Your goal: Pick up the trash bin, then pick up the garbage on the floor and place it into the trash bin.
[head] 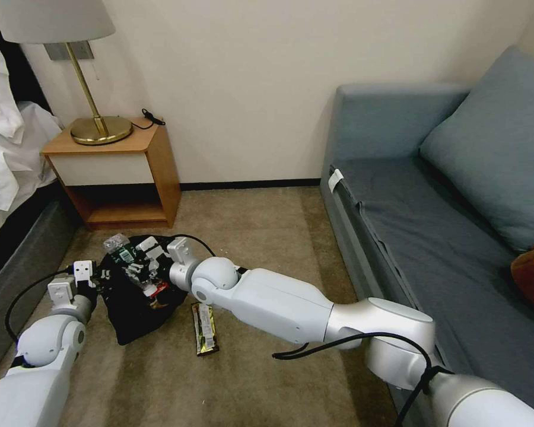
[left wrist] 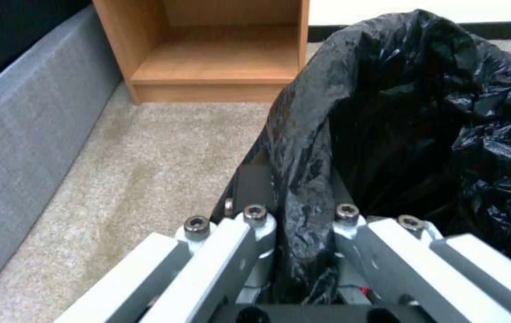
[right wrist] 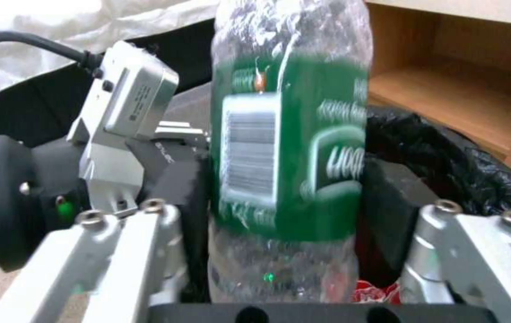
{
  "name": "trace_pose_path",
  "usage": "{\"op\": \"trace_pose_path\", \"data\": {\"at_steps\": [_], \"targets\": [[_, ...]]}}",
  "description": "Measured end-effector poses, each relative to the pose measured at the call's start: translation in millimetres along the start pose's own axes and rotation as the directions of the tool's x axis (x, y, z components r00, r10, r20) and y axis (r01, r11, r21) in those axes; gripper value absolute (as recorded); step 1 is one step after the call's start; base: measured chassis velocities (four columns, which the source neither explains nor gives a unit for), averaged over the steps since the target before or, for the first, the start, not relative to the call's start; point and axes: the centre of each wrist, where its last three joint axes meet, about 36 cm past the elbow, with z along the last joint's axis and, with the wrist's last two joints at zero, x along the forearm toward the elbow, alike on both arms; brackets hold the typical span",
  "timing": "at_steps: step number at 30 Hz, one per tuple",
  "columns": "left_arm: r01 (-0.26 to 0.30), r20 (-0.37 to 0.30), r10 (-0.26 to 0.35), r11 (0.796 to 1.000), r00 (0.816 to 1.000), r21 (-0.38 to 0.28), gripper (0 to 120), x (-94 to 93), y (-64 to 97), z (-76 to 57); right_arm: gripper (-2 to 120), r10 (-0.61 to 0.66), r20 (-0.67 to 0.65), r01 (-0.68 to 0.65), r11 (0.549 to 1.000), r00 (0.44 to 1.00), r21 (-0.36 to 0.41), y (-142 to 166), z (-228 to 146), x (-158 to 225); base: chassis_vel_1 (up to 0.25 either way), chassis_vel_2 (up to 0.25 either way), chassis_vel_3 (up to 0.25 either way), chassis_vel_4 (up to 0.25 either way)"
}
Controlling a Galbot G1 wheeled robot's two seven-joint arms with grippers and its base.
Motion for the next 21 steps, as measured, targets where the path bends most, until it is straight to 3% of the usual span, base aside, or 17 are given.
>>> {"op": "trace_pose_path", "data": {"at_steps": [8,11,14,18,21], "targets": [[0.001,-0.001,-0.001,1.0,1.0,-0.001,4,2.7,-1.4,0.9,81,0.019,-0.005,-0.019,1.0,1.0,0.006,-1,4,0,0.0,0.0,0.0,0.0],[0.009,-0.003,-0.009,1.0,1.0,-0.003,4,4.7,1.7,2.2,96,0.03,-0.008,-0.03,0.999,1.0,0.015,-4,5,0,0.0,0.0,0.0,0.0],[0.012,-0.003,-0.012,1.0,1.0,-0.004,4,5.1,3.1,2.0,98,0.038,-0.01,-0.038,0.999,0.999,0.019,-5,5,0,0.0,0.0,0.0,0.0],[0.041,-0.002,-0.041,0.999,0.999,-0.012,4,4.7,16.5,0.8,100,0.146,-0.073,-0.141,0.987,0.987,0.071,-23,5,0,0.0,0.0,0.0,0.0],[0.067,0.001,-0.067,0.998,0.998,-0.018,4,4.2,29.0,-0.7,100,0.293,-0.166,-0.272,0.953,0.942,0.135,-42,13,1,0.0,0.0,0.0,0.0]]}}
